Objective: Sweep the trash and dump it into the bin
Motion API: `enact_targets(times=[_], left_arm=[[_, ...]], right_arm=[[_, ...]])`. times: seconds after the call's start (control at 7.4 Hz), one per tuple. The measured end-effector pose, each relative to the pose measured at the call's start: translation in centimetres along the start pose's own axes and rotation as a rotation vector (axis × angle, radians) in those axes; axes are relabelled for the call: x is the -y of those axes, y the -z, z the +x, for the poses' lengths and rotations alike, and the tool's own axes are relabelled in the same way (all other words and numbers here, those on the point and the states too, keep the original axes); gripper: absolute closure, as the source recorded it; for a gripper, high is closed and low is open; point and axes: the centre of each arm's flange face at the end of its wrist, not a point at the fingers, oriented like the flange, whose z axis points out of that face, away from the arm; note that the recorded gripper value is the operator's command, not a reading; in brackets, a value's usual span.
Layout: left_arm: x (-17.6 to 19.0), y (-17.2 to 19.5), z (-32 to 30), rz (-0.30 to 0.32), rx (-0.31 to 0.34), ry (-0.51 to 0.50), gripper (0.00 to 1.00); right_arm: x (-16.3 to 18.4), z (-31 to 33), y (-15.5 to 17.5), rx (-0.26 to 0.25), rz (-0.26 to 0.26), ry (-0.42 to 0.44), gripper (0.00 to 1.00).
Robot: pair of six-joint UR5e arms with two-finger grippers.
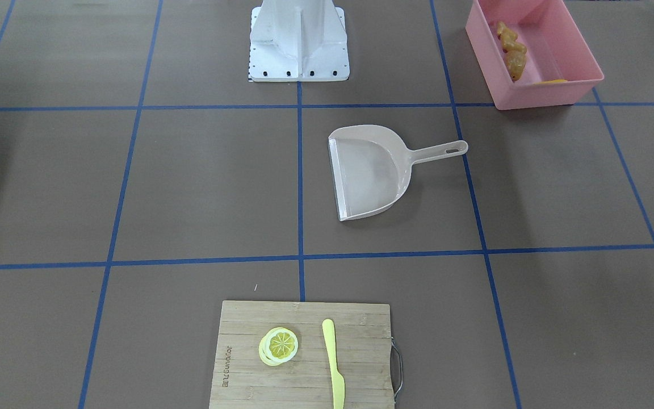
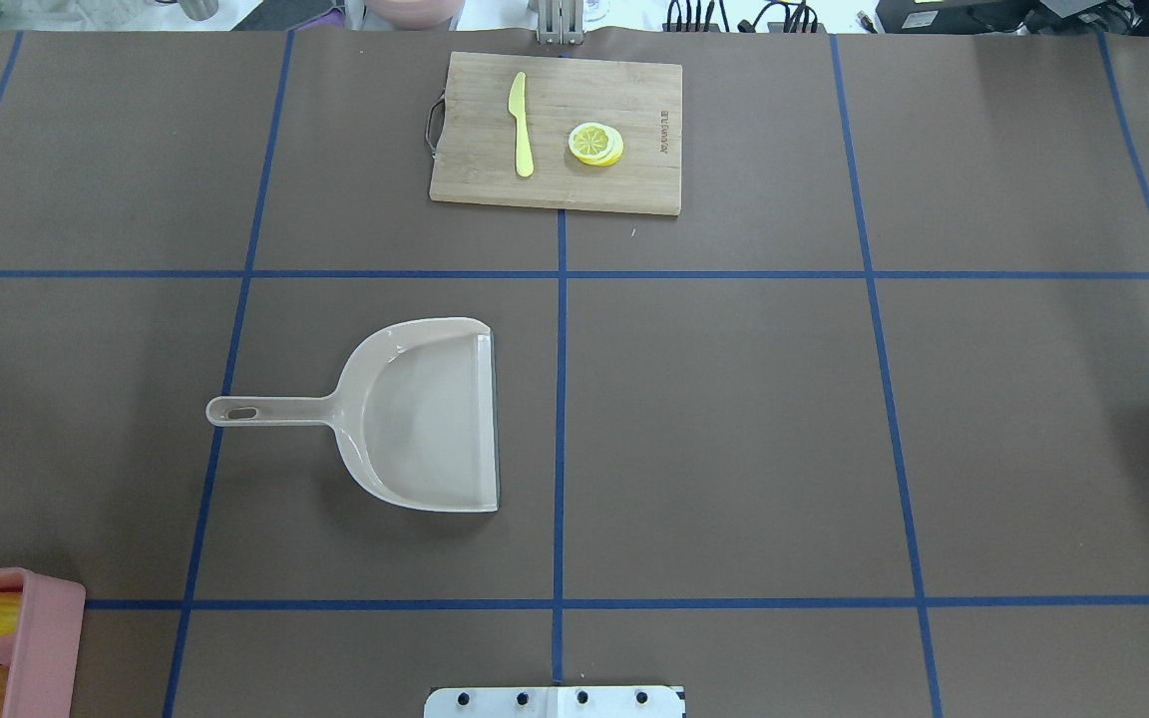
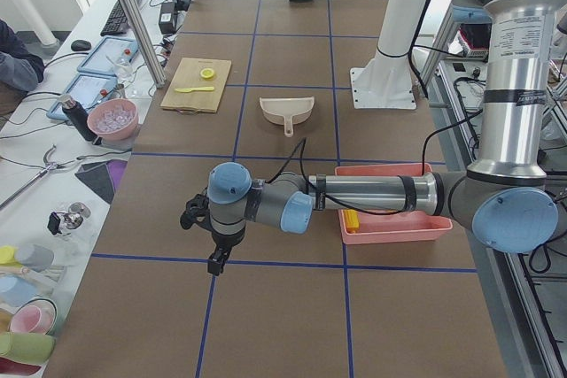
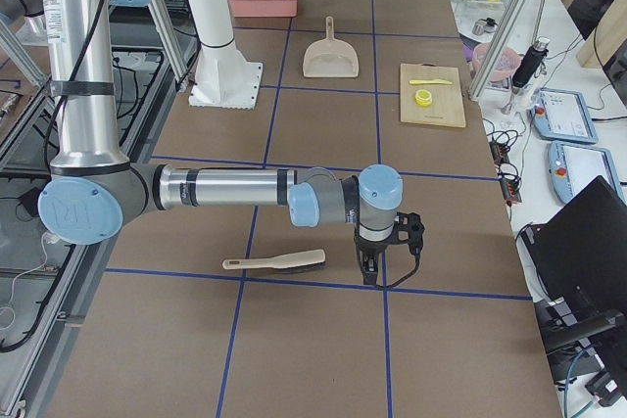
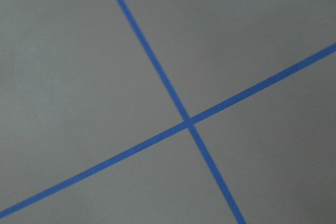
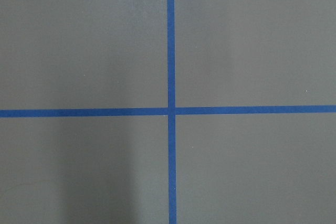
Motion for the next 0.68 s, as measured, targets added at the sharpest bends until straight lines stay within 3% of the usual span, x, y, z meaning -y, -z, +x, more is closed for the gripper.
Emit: enact_targets(times=[0.14, 0.27, 0.68], left_arm=[[-0.24, 0.19, -0.61, -0.012, 0.003, 0.148, 0.01], [-0.51, 0.21, -0.86, -0.018, 0.002, 0.229, 0.01], [-1.19, 0.52, 0.07, -0.024, -0.077, 0.293, 0.01]], right_arm=[[0.02, -0.03, -0.04, 0.0, 0.0, 0.0, 0.0], [0.03, 0.0, -0.06, 0.0, 0.0, 0.0, 0.0], [0.02, 0.04, -0.11, -0.001, -0.001, -0.001, 0.0]])
